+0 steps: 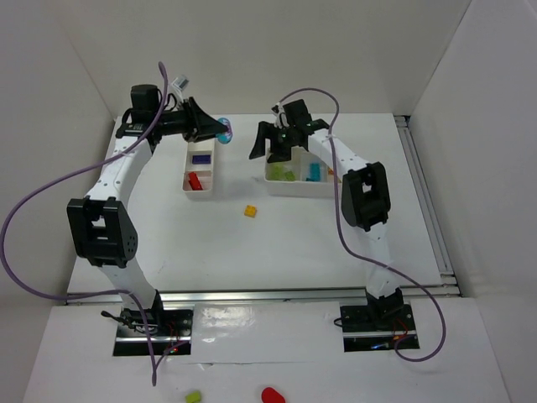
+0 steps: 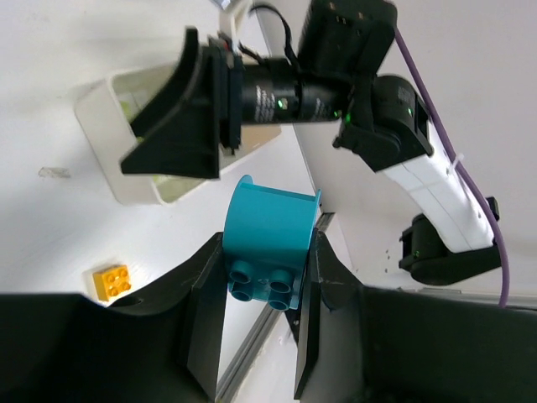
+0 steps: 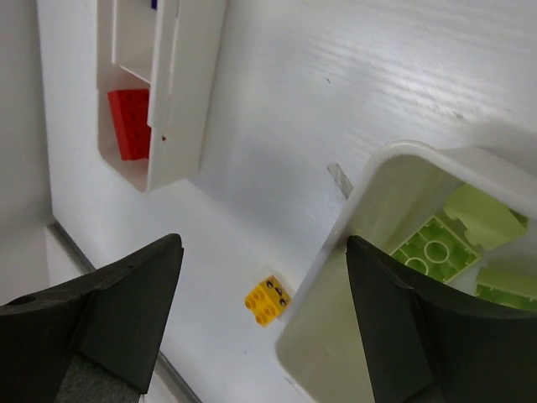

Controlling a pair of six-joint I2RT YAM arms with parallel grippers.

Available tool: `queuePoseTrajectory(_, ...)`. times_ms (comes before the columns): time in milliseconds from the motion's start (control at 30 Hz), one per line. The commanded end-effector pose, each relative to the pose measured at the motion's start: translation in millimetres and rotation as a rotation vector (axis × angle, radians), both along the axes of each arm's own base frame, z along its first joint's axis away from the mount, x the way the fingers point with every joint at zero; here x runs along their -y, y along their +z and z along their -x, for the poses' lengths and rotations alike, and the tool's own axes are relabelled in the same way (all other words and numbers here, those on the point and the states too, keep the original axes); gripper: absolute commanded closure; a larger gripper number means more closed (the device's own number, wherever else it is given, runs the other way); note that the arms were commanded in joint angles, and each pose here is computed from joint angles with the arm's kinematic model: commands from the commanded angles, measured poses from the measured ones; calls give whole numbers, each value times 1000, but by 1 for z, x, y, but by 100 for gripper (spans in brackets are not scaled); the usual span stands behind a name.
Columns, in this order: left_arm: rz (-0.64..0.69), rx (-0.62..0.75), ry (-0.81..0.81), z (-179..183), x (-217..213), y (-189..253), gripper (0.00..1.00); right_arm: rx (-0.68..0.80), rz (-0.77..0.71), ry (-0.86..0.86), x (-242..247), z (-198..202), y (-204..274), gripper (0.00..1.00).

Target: Sort the legos into containers by color

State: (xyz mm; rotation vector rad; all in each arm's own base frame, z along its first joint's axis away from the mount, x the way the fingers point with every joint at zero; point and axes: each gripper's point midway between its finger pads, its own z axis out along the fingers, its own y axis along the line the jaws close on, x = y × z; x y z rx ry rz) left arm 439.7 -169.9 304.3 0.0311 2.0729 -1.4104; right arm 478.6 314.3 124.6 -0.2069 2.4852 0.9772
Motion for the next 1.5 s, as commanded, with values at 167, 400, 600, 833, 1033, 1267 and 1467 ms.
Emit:
queuePoseTrajectory(167, -62, 18, 42, 8, -9, 8, 100, 75, -251, 143, -79, -13, 44, 15)
queuePoseTrajectory(400, -87, 18, 7, -1, 18, -10, 100, 193, -204, -108, 38, -32, 115, 17)
queuePoseTrajectory(600, -133, -1, -55, -28, 80, -41, 100, 336, 49, -464, 163, -8, 163, 16)
queuePoseTrajectory(833, -256, -49, -77, -62, 139, -101, 100, 270, 185, -636, 244, 51, 143, 16)
queuePoseTrajectory(1033, -326, -15, -56, -82, 170, -123, 75, 269, 186, -657, 255, 70, 142, 16)
queuePoseTrajectory(1267, -352, -1, -34, -86, 180, -128, 23, 229, 162, -620, 248, 65, 131, 16)
queuePoseTrajectory(1467, -325, 95, -49, -67, 173, -63, 5, 213, 176, -611, 249, 62, 121, 16)
